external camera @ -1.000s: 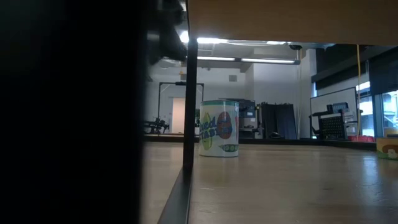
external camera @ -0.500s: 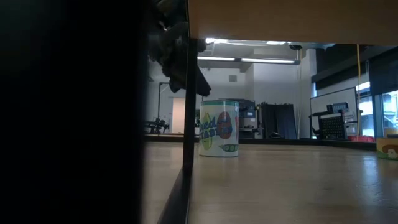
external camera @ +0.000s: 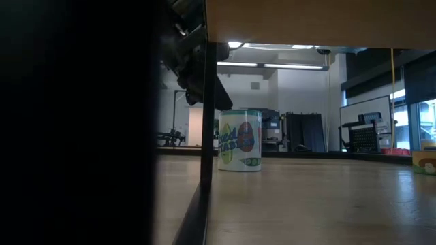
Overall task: Pick and place cans onto a shelf
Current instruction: Put the white canned mixed vegetables on the shelf
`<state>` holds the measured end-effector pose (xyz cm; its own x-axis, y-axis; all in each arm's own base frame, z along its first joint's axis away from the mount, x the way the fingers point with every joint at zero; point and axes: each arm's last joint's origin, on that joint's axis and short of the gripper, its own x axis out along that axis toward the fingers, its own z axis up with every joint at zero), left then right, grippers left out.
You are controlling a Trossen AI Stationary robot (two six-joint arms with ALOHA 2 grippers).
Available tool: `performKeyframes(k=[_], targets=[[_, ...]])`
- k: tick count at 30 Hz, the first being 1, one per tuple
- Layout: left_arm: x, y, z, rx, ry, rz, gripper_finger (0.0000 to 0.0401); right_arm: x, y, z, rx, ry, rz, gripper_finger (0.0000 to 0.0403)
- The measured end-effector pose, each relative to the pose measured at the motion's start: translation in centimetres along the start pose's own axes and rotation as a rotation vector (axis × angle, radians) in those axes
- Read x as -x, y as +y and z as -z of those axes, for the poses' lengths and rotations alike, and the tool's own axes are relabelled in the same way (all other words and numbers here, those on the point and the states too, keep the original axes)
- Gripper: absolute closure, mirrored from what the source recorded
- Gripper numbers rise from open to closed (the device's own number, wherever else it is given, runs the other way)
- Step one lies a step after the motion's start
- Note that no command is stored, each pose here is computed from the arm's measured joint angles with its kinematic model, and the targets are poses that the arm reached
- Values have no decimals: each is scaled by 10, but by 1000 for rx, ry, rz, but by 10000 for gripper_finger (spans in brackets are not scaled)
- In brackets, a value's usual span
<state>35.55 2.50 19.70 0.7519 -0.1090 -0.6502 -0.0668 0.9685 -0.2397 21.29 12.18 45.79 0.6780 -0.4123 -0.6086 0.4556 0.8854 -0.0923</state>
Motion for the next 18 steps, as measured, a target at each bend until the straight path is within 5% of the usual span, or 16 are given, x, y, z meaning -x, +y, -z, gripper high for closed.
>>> performKeyframes(k=[18], targets=[[-8,-9,4,35,12,-8,332,0,0,0,-2,1,-1,338]])
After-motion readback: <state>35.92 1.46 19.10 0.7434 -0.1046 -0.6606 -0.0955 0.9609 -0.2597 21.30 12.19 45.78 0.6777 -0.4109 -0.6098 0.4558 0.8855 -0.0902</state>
